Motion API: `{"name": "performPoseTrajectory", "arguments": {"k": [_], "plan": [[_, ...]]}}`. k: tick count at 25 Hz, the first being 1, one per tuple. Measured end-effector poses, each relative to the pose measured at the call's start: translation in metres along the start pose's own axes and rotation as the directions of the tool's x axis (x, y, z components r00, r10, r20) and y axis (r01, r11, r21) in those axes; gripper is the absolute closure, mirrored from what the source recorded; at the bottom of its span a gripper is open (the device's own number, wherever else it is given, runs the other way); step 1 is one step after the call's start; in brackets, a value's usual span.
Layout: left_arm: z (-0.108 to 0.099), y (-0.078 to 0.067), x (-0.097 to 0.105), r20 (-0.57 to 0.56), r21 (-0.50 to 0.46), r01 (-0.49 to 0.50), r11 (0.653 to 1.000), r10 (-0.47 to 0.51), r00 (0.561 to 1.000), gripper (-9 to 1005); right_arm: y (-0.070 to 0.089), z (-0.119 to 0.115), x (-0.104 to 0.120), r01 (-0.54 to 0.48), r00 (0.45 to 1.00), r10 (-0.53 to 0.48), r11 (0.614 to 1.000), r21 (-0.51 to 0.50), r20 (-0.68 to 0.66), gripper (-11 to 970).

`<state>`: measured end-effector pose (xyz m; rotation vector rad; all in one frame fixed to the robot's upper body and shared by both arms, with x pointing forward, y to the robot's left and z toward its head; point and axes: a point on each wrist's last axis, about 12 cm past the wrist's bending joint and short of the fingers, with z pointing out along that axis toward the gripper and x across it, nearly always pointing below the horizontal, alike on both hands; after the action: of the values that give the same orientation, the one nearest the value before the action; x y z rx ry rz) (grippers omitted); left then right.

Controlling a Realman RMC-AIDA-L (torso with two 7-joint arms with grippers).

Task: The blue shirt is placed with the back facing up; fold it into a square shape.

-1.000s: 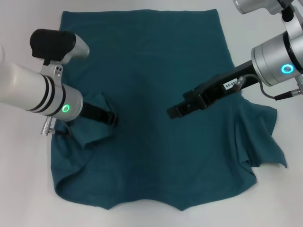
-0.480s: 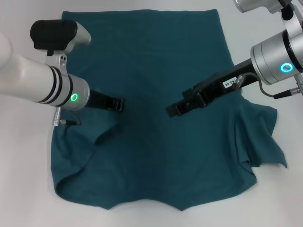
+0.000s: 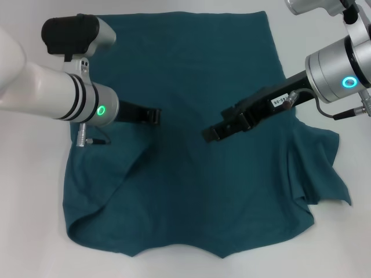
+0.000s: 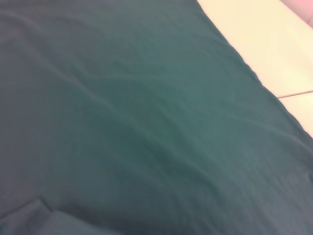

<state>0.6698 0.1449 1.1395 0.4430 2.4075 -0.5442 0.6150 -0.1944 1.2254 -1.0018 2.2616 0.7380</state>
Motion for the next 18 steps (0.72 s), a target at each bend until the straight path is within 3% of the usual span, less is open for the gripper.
{"name": "performPoseTrajectory", "arguments": {"k": [18], "plan": [[0.006,-0.012,0.005,-0.032,0.064,0.019,0.998,-0.017,0.999,833,0.000,0.000,0.000,0.003,1.000,-0.003,1.000,-0.003,0.011,123]]}}
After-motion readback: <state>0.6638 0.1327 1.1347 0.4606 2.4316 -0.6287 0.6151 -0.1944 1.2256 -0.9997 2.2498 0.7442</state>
